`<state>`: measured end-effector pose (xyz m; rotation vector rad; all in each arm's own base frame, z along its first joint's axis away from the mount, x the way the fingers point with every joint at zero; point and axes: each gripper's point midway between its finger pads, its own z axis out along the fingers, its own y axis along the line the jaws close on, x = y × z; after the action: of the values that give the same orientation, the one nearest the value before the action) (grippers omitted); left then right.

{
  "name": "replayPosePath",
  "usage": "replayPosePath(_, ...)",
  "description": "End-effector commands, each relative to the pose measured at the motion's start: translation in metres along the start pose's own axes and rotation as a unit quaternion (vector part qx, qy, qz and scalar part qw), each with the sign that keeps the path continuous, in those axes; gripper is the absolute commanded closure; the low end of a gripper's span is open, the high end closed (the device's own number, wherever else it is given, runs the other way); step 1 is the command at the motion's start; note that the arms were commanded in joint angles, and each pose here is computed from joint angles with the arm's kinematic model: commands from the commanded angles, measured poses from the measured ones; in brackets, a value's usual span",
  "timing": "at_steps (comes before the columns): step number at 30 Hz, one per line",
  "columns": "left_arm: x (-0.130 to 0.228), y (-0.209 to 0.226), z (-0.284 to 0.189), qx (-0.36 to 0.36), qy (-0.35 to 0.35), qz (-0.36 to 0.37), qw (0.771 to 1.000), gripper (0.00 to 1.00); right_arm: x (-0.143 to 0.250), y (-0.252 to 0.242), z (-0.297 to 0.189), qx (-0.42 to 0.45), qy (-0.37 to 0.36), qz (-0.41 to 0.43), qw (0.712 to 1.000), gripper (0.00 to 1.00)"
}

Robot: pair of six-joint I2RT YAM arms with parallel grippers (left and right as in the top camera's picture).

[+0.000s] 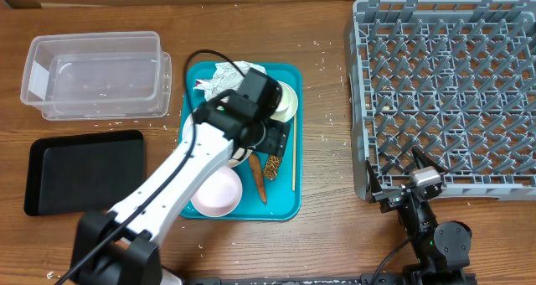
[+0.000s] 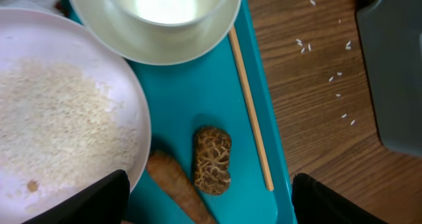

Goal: Sort waste into correct bins and load items into the dishwasher
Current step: 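Move the left gripper over the white napkin on the teal tray, then lower the left gripper and grasp the crumpled white napkin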

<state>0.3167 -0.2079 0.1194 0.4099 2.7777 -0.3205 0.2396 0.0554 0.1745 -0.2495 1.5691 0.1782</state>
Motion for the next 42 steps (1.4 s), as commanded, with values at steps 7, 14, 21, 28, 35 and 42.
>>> replayPosePath(7, 0.018, -0.021, 0.031, 0.018, 0.056, 0.089, 0.994, 0.20, 0.002, 0.000, 0.000, -0.001, -0.002, 0.000, 1.000, 0.00)
replayPosePath(14, 0.021, -0.021, 0.036, 0.015, 0.063, 0.092, 0.994, 0.20, 0.002, 0.000, 0.000, -0.001, -0.001, 0.000, 1.000, 0.00)
replayPosePath(21, -0.034, 0.005, -0.001, -0.024, -0.001, 0.004, 1.000, 0.22, 0.002, 0.000, 0.000, -0.001, -0.002, 0.000, 1.000, 0.00)
replayPosePath(28, -0.153, 0.084, -0.068, -0.074, -0.206, -0.092, 0.971, 0.23, 0.002, 0.000, 0.000, -0.001, -0.001, 0.000, 1.000, 0.00)
replayPosePath(35, -0.159, 0.108, -0.003, -0.114, -0.177, -0.101, 0.972, 0.20, 0.002, 0.000, 0.000, -0.001, -0.001, 0.000, 1.000, 0.00)
replayPosePath(42, -0.145, 0.121, 0.061, -0.129, -0.125, -0.104, 0.978, 0.20, 0.002, 0.000, 0.000, -0.001, -0.002, 0.000, 1.000, 0.00)
